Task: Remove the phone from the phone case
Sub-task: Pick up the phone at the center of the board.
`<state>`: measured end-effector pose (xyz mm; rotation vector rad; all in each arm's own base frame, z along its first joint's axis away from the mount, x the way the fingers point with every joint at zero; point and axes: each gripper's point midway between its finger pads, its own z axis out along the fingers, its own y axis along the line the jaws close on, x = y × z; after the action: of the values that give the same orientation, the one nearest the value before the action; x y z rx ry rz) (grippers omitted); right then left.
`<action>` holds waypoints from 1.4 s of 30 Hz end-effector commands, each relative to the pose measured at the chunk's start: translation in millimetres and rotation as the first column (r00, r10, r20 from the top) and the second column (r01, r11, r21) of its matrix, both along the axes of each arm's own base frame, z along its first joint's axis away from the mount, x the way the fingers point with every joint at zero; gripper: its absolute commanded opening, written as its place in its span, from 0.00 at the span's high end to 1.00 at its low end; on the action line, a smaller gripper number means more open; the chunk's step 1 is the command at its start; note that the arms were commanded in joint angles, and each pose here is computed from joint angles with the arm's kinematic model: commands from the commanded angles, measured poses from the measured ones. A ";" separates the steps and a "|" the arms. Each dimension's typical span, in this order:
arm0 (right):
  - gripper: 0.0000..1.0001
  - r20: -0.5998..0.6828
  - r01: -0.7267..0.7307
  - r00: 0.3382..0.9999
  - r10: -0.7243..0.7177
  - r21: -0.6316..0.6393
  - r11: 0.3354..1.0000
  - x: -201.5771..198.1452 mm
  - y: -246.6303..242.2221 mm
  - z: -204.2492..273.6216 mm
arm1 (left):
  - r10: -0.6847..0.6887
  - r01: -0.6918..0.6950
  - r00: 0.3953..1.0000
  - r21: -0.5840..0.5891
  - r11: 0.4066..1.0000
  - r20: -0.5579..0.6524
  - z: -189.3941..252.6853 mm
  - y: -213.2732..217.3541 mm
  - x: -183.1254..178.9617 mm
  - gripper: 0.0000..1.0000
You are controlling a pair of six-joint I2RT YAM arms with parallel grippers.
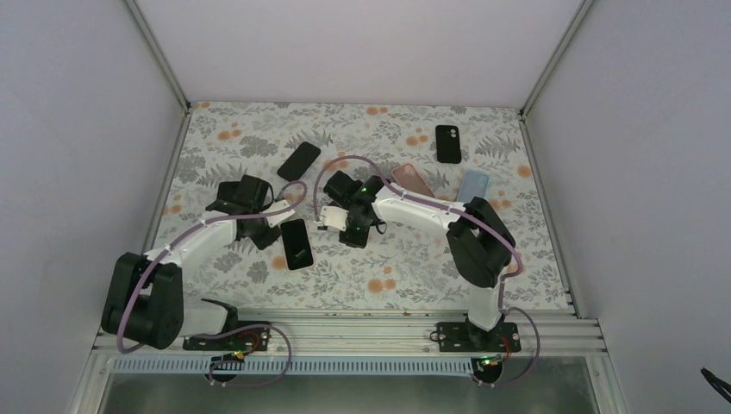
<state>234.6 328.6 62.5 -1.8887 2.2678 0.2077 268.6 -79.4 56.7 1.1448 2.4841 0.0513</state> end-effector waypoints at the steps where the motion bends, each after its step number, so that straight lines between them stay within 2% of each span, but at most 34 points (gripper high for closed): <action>1: 0.89 0.057 -0.045 0.998 0.040 0.092 0.995 -3.0 5.8 36.9 | -0.017 0.010 0.996 -0.079 0.997 -0.082 -12.8 -13.1 -9.7 0.98; 5: 0.96 0.089 -0.030 0.996 0.020 0.117 0.993 -3.4 -0.5 53.1 | -0.017 0.009 0.990 -0.059 0.998 -0.140 -27.8 -12.5 -10.1 0.98; 8: 0.96 0.099 -0.024 0.995 0.011 0.131 0.991 -5.8 -5.8 60.0 | -0.011 0.006 0.987 -0.036 0.999 -0.160 -34.6 -10.9 -4.2 0.98; 12: 0.96 0.104 -0.013 0.995 0.000 0.120 0.993 -8.6 -16.0 59.3 | -0.027 0.015 0.978 -0.059 0.998 -0.205 -44.2 -18.6 1.3 0.98; 15: 0.95 0.125 -0.010 0.992 -0.010 0.157 0.988 -10.0 -23.3 76.7 | -0.052 0.036 0.978 -0.085 0.996 -0.201 -45.8 -25.5 8.1 0.98; 16: 0.91 0.133 -0.009 0.991 -0.013 0.169 0.986 -10.3 -25.6 82.6 | -0.064 0.044 0.978 -0.102 0.994 -0.200 -45.1 -29.3 9.6 0.98; 19: 0.68 0.167 -0.030 0.986 -0.006 0.211 0.977 -14.4 -35.9 101.1 | -0.104 0.070 0.972 -0.163 0.984 -0.209 -41.3 -42.3 11.3 0.98; 22: 0.55 0.193 -0.037 0.981 -0.010 0.237 0.971 -18.4 -50.1 118.3 | -0.170 0.113 0.952 -0.227 0.967 -0.253 -42.7 -58.8 3.1 0.98; 26: 0.42 0.206 -0.041 0.979 -0.012 0.250 0.967 -26.6 -66.4 137.5 | -0.302 0.204 0.897 -0.304 0.931 -0.322 -50.0 -90.1 -25.5 0.98; 29: 0.19 0.196 -0.076 0.980 0.024 0.263 0.962 -39.8 -73.1 146.8 | -0.406 0.267 0.845 -0.384 0.884 -0.347 -49.7 -119.2 -47.8 0.98; 30: 0.04 0.195 -0.087 0.980 0.034 0.272 0.958 -43.3 -73.8 150.5 | -0.436 0.282 0.827 -0.410 0.867 -0.354 -49.0 -127.5 -53.8 0.98; 31: 0.01 0.187 -0.096 0.981 0.044 0.277 0.956 -47.0 -74.4 152.0 | -0.470 0.300 0.806 -0.435 0.849 -0.360 -47.3 -134.9 -59.8 0.98; 35: 0.00 0.149 -0.145 0.983 0.104 0.300 0.943 -62.8 -74.8 156.6 | -0.578 0.351 0.720 -0.518 0.780 -0.384 -38.9 -157.4 -80.5 0.98; 38: 0.00 0.093 -0.164 0.985 0.143 0.296 0.941 -74.5 -76.3 149.0 | -0.613 0.385 0.685 -0.519 0.763 -0.394 -36.5 -166.6 -85.9 0.98; 41: 0.00 0.027 -0.168 0.985 0.168 0.287 0.943 -85.8 -79.0 131.6 | -0.593 0.408 0.718 -0.471 0.782 -0.363 -32.2 -164.1 -71.1 0.97; 42: 0.00 0.015 -0.162 0.986 0.165 0.287 0.944 -86.7 -78.3 126.4 | -0.576 0.407 0.743 -0.453 0.793 -0.341 -28.1 -161.3 -62.4 0.88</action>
<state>168.5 253.5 205.9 -1.8418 1.9385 0.4351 194.1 -244.3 16.0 1.7706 2.3325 -0.9521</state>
